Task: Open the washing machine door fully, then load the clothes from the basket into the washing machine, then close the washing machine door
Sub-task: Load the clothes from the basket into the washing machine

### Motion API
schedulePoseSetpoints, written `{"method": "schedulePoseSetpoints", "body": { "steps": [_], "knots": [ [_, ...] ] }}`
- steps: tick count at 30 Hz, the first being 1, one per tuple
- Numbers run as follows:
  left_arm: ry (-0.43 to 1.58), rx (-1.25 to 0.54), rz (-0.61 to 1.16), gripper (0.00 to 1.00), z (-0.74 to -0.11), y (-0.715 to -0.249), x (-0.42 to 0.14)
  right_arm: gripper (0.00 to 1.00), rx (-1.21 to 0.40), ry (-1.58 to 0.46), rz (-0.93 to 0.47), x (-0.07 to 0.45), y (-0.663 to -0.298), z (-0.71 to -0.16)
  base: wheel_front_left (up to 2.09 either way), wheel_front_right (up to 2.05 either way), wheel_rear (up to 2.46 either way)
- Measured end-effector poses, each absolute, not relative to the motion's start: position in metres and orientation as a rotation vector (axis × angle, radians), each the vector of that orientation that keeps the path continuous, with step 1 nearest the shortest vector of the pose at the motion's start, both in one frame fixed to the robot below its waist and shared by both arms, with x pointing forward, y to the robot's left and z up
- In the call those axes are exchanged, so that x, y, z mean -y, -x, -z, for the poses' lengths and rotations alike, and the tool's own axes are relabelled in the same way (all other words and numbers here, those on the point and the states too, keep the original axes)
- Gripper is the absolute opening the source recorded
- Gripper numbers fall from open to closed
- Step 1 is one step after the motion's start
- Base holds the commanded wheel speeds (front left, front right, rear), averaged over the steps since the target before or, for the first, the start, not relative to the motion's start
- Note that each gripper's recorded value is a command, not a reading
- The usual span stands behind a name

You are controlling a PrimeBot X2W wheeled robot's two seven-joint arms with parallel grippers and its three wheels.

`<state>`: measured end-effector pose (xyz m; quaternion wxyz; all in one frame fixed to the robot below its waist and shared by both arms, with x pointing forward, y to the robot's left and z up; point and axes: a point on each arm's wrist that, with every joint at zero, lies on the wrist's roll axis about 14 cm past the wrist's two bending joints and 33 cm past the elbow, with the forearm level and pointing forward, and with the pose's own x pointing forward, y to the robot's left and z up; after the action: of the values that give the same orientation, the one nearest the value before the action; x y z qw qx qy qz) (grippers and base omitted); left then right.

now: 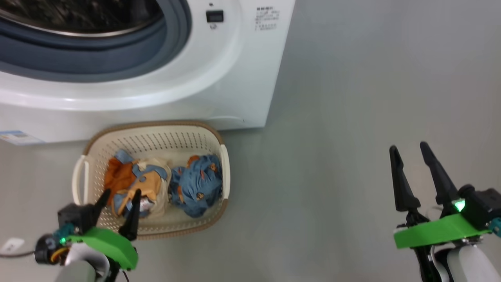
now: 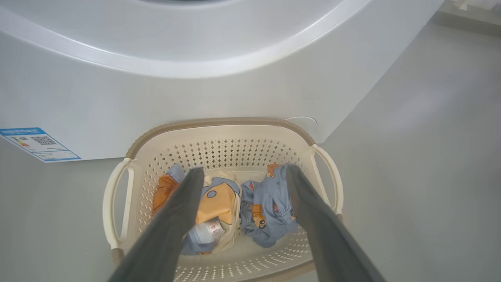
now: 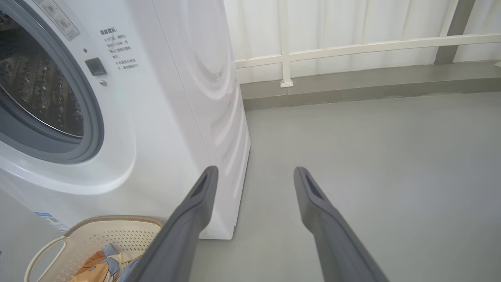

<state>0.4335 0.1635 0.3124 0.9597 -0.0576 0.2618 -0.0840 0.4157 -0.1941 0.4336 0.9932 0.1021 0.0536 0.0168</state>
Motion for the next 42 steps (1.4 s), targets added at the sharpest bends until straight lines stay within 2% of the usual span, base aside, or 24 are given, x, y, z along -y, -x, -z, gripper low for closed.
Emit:
{"method": "schedulePoseSetpoints", "body": {
  "steps": [10,18,25,42],
  "knots": [
    [0.062,-0.674,0.192,1.0,-0.258,-0.456,-0.167,1.0,-0.14,-0.205,-0.028,0.191,-0.443,-0.408,0.0,0.0,0.0],
    [0.01,-0.826,0.209,1.0,-0.21,-0.455,-0.17,1.0,-0.177,-0.203,-0.035,0.188,-0.457,-0.385,0.0,0.0,0.0],
    [-0.038,-0.945,0.229,1.0,-0.178,-0.456,-0.174,1.0,-0.212,-0.192,-0.025,0.191,-0.461,-0.366,0.0,0.0,0.0],
    [-0.149,-1.075,0.304,1.0,-0.124,-0.477,-0.176,1.0,-0.274,-0.182,-0.015,0.191,-0.468,-0.33,0.0,0.0,0.0]
  ]
}}
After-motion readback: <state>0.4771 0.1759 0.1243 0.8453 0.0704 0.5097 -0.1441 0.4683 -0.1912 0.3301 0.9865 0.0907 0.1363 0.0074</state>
